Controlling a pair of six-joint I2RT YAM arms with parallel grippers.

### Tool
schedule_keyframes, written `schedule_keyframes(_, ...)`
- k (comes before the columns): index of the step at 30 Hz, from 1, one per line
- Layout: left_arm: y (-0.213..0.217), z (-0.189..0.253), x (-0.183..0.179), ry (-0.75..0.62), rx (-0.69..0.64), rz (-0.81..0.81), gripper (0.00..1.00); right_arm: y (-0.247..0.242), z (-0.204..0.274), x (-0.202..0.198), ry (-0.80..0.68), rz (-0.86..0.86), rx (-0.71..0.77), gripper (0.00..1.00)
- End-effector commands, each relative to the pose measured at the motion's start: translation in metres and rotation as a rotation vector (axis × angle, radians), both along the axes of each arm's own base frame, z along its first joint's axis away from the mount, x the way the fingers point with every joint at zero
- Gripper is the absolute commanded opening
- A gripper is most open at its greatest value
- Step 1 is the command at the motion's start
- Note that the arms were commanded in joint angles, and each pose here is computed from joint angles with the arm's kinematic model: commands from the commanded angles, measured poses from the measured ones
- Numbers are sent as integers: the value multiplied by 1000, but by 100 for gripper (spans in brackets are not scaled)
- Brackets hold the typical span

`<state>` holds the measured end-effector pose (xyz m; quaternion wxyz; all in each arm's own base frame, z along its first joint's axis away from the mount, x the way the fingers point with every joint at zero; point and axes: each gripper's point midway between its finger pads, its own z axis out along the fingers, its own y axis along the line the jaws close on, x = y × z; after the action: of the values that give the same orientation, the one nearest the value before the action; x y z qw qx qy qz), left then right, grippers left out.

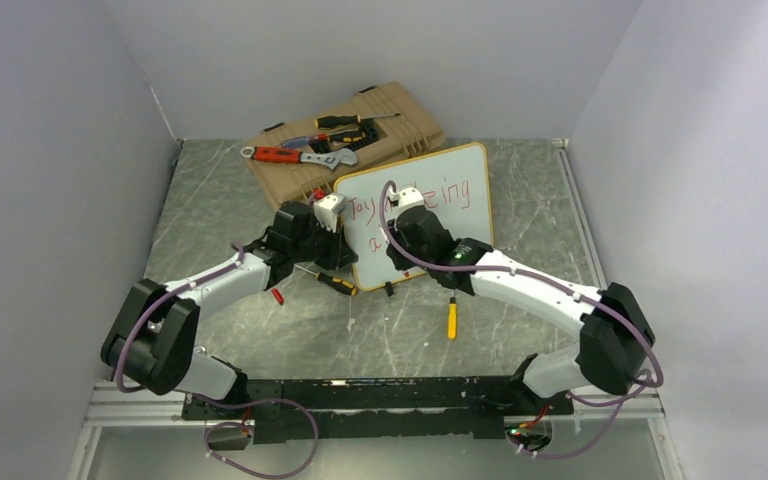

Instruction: Write a sentence on the whiteboard

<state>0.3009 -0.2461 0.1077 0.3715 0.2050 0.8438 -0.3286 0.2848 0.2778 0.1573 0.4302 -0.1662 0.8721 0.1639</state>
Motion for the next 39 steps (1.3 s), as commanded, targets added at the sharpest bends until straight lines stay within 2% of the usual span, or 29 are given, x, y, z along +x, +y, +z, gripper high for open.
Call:
schedule_keyframes(1, 7, 1, 4, -31, 54, 9, 6, 5, 9, 14, -28, -15, -5, 0)
schedule_keyframes(8, 6, 1, 4, -30, 49, 7, 6, -3, -17, 10, 45, -37, -62, 0)
schedule_keyframes(22, 5, 1, 3, -27, 41, 5, 6, -16, -57, -23, 195, -13, -90, 0)
schedule_keyframes(26, 5, 1, 4, -26, 40, 6, 5, -17, -48, -22, 171, -24, -77, 0)
schedule_keyframes(32, 6, 1, 4, -29, 48, 11, 5, -16, -14, -11, 44, -42, 1, 0)
schedule_keyframes(39, 7, 2, 5, -34, 55, 13, 5, -12, -8, 4, 9, -53, -30, 0)
